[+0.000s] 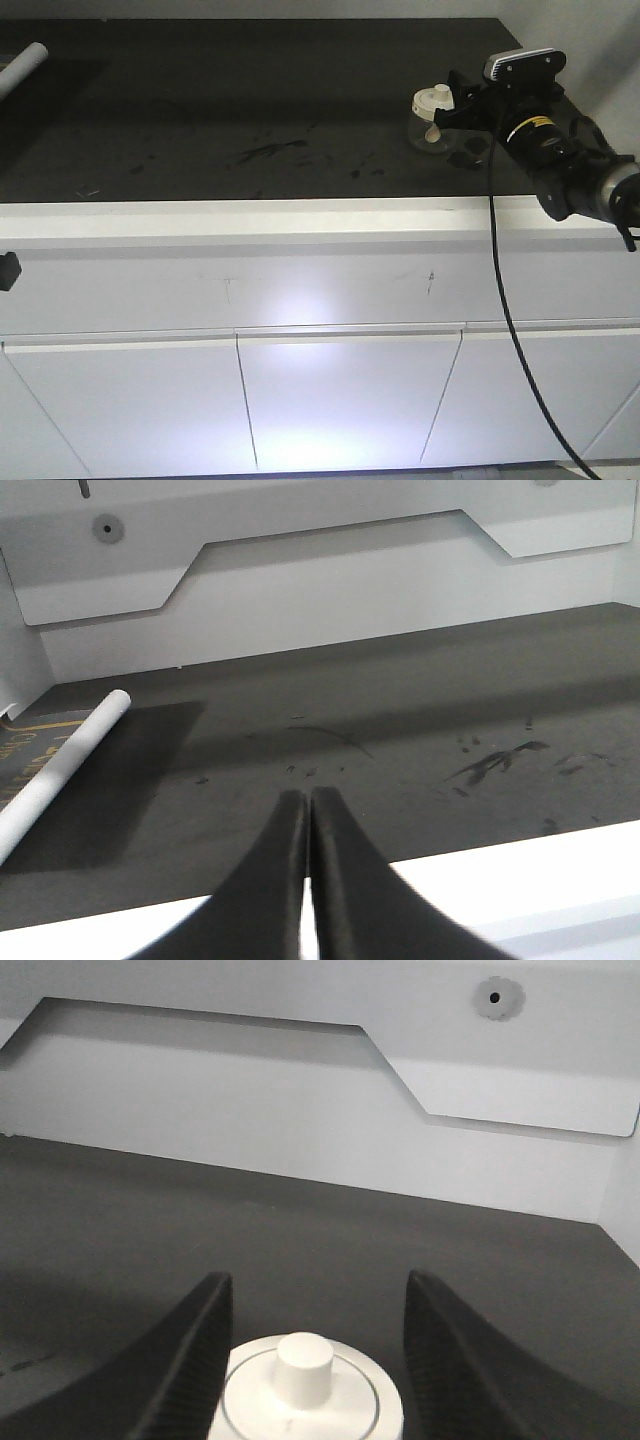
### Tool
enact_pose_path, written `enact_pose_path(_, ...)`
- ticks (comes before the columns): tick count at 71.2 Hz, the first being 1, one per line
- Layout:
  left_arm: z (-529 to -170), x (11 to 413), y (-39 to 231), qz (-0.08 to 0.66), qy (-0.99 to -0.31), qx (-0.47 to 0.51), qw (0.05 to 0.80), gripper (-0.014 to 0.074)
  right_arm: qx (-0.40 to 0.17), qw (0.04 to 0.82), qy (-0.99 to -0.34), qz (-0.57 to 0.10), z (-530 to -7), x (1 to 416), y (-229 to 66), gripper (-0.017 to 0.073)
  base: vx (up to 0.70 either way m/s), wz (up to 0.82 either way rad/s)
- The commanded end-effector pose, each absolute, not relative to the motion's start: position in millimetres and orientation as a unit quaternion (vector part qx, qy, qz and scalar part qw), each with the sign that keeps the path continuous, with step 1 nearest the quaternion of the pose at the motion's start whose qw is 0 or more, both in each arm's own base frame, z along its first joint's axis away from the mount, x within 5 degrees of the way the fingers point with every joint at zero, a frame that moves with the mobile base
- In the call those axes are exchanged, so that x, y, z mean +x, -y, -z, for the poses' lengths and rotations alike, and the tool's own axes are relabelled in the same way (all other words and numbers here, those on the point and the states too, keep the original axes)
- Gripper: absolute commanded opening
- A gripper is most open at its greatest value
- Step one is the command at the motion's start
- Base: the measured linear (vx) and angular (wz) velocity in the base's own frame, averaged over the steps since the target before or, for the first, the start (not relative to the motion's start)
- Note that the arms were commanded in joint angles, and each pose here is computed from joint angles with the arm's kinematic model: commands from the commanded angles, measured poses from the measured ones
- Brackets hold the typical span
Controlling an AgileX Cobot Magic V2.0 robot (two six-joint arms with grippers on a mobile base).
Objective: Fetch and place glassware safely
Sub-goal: 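Reach the right gripper over the glass jar's white lid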
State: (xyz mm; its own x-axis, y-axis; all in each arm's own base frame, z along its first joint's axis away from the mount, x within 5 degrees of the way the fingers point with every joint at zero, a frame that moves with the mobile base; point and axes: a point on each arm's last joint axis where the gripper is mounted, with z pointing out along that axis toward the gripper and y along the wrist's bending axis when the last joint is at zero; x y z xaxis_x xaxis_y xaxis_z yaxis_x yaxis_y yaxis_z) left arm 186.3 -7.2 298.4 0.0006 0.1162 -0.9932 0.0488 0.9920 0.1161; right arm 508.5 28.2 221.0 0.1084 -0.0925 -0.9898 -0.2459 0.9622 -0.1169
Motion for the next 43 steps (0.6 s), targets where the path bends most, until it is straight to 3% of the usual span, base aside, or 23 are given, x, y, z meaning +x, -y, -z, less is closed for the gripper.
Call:
enact_pose_path(1,-315.8,185.2,8.4,-0.020,-0.667,0.056,0.743,-0.0007,-0.130,0.778,-0.611,-0.059,-268.8,513.8,-28.2,0.0383,0.00,0.00)
enact_pose_path(22,-315.8,185.2,8.4,-0.020,-0.667,0.056,0.743,-0.0007,-0.157,0.765,-0.622,-0.064,-265.0,541.7,-32.4,0.0383,0.00,0.00)
enact_pose_path(43,-315.8,185.2,8.4,-0.020,-0.667,0.056,0.743,-0.0007,-0.145,0.767,-0.620,-0.079,-250.5,556.6,-32.6,0.0383,0.00,0.01)
